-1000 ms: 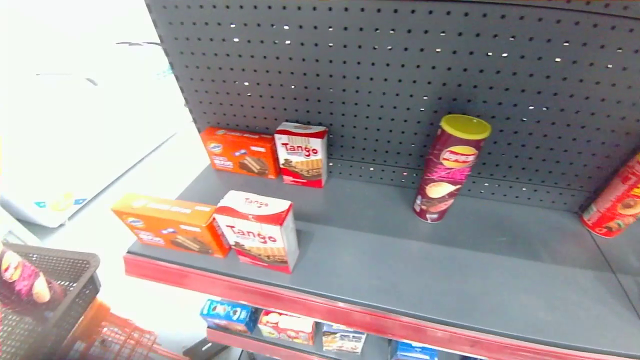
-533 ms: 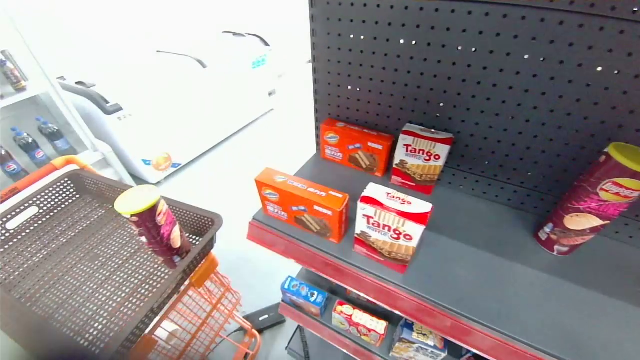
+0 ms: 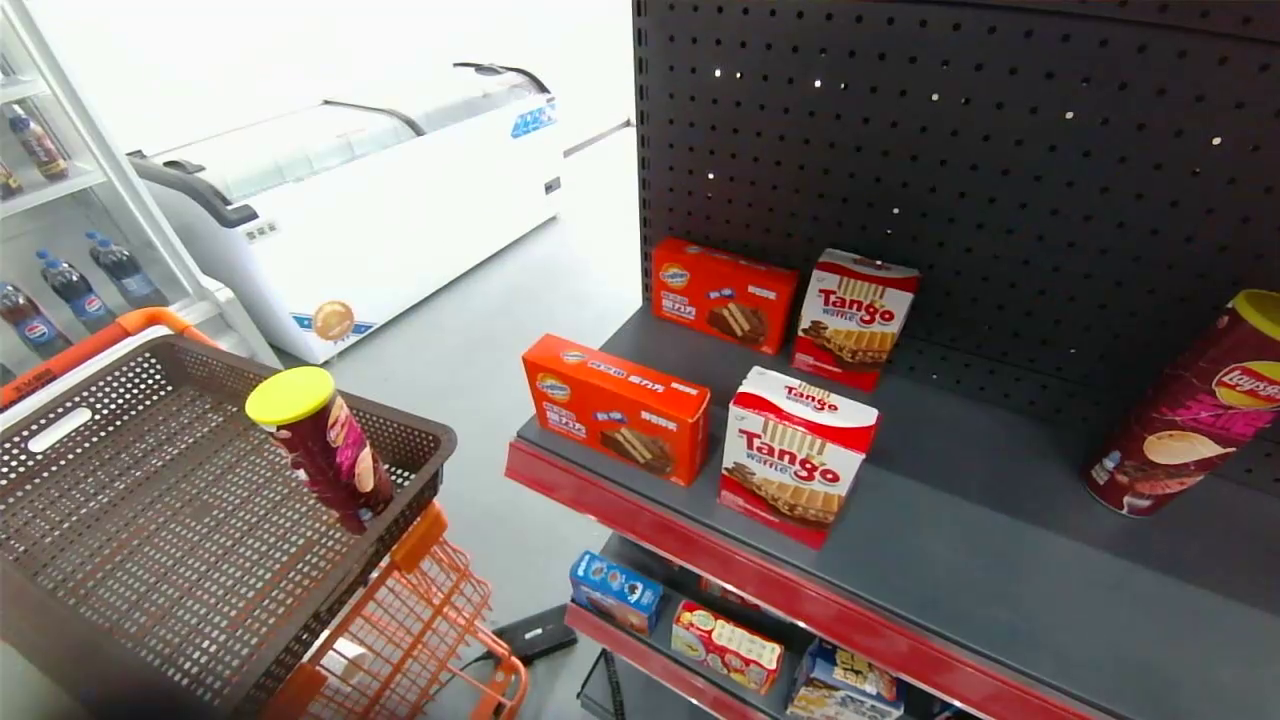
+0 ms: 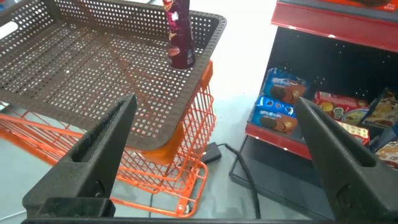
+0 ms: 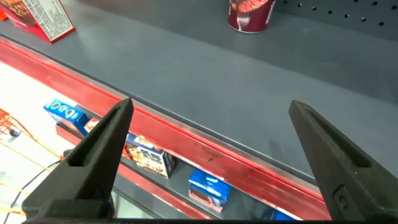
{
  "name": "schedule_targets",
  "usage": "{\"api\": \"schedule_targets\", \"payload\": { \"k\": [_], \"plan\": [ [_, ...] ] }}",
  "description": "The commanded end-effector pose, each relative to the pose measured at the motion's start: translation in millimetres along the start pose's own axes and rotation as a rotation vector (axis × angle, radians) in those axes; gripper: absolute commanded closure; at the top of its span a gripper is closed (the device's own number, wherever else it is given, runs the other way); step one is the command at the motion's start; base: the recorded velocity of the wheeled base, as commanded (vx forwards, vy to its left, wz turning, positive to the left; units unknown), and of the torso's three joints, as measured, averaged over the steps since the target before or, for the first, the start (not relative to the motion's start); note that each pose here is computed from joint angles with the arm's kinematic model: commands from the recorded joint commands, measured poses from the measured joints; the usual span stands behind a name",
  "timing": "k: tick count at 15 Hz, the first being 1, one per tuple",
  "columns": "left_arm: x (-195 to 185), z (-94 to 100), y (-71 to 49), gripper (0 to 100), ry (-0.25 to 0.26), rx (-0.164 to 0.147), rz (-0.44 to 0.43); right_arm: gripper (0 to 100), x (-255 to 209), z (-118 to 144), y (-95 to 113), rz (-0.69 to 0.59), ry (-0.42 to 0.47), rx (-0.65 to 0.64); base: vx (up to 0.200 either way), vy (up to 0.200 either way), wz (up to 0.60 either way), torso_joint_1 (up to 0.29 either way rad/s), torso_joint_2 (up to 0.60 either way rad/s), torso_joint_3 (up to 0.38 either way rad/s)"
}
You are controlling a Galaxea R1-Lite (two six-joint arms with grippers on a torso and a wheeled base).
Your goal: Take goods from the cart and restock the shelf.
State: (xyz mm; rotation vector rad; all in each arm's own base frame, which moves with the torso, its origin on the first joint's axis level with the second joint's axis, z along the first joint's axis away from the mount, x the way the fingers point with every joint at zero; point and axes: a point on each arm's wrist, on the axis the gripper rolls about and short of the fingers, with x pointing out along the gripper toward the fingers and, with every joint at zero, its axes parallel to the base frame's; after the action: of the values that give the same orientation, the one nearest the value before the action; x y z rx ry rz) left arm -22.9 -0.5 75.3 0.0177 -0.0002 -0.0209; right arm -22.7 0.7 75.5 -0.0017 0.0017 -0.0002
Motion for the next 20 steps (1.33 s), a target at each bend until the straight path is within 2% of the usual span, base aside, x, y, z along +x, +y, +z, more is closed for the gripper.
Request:
{"api": "schedule_targets", "payload": {
  "k": [1,10,11,12,13,15,16,17,18,19,20],
  "plan": [
    [0,0.4,0.0,0,0.000,0.001,-0.004,0,0,0,0,0.000,0.000,0.000,0.000,0.000,0.00,0.000,0.00,0.000],
    [0,0.6,0.1,0,-0.001,-0.005,0.006,0,0,0,0,0.000,0.001,0.000,0.000,0.000,0.00,0.000,0.00,0.000],
    [-1,4.0,1.0,0,-0.008,-0.001,0.046,0,0,0,0,0.000,0.001,0.000,0.000,0.000,0.00,0.000,0.00,0.000],
    [-4,13.1,1.3,0,-0.030,0.005,0.048,0,0,0,0,0.000,0.001,0.000,0.000,0.000,0.00,0.000,0.00,0.000],
    [-2,39.5,2.0,0,0.020,0.013,0.054,0,0,0,0,0.000,0.001,0.000,0.000,0.000,0.00,0.000,0.00,0.000],
    [14,75.2,3.3,0,0.100,0.007,0.077,0,0,0,0,0.000,0.000,0.000,0.000,0.000,0.00,0.000,0.00,0.000],
    [29,82.9,3.9,0,0.172,-0.021,0.078,0,0,0,0,0.000,0.000,0.000,0.000,0.000,0.00,0.000,0.00,0.000],
    [41,87.7,4.1,0,0.210,-0.076,0.081,0,0,0,0,0.000,0.000,0.000,0.000,0.000,0.00,0.000,0.00,0.000],
    [57,93.6,4.5,0,0.230,-0.103,0.083,0,0,0,0,0.000,0.001,0.000,0.000,0.000,0.00,0.000,0.00,0.000],
    [68,95.8,4.2,0,0.245,-0.095,0.072,0,0,0,0,0.000,0.001,0.000,0.000,0.000,0.00,0.000,0.00,0.000],
    [92,98.5,3.0,0,0.275,-0.067,0.049,0,0,0,0,0.000,0.000,0.000,0.000,0.000,0.00,0.000,0.00,0.000]
  ]
}}
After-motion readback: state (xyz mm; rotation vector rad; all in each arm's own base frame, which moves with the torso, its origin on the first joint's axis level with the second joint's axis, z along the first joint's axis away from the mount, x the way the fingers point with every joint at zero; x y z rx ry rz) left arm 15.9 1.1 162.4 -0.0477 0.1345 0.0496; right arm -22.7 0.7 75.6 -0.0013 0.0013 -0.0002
